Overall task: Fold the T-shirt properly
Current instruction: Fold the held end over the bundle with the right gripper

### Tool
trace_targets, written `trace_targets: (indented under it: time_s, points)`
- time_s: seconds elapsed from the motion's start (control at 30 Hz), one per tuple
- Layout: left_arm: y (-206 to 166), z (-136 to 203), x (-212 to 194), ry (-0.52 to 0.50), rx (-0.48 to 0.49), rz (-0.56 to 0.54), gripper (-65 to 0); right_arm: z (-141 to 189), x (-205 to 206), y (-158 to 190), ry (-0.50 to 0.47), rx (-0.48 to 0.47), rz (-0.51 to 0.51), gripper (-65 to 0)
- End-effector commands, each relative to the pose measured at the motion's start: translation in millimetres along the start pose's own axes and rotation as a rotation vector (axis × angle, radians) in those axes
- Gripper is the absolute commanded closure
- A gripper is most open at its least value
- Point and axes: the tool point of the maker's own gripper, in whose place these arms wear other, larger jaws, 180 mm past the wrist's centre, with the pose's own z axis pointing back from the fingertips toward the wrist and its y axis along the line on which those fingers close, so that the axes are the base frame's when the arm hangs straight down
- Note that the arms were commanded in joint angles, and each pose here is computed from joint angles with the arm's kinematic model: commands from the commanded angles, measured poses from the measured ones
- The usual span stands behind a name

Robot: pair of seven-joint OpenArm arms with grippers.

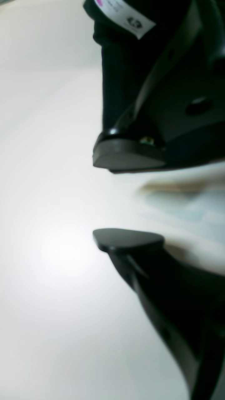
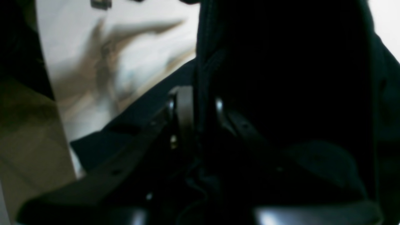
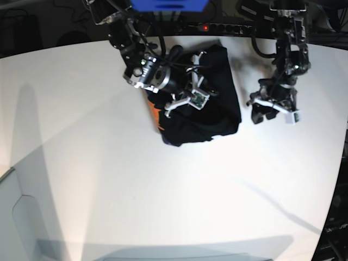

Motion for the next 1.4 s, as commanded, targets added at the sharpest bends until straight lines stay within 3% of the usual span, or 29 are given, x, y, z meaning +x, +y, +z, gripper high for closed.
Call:
trace_targets:
  time_s: [0.0,0.1,0.23,0.43,0.63,0.73,0.83,1.0,1.23,1.37]
  points:
    - [3,7,18,-0.053,0.003,-0.02,-29.9,2,17,3,-0.063,0.016,0.013,-13.8]
    - [16,19,26,-0.082,0.04,-0.015,-30.1,6,25,6,-0.087,0.021,0.034,-27.1]
    - [42,33,32,-0.108,0.105,0.002,-30.2,23,54,5,-0.165,-0.013,0.072,-37.3]
    - [78,55,43,-0.152,0.202,0.023,-30.3,68,70,-21,-0.234,-0.167,0.061,-37.7]
    - [97,68,57,-0.197,0.254,0.035,-30.3,96,36,-62,-0.169,-0.317,-0.016,-37.7]
    - [99,69,60,-0.205,0.259,0.037,-30.3,99,19,-65,-0.138,-0.335,-0.057,-37.7]
    - [99,69,60,-0.205,0.259,0.037,-30.3,93,1,-54,-0.096,-0.305,-0.096,-37.7]
    - [99,69,60,-0.205,0.259,0.037,-30.3,75,-10,-2,-0.06,-0.152,-0.083,-37.7]
    - [99,69,58,-0.202,0.26,0.036,-30.3,64,-21,74,-0.004,0.1,0.032,-37.7]
    - [99,69,58,-0.202,0.26,0.036,-30.3,68,-33,94,0.037,0.187,0.101,-37.7]
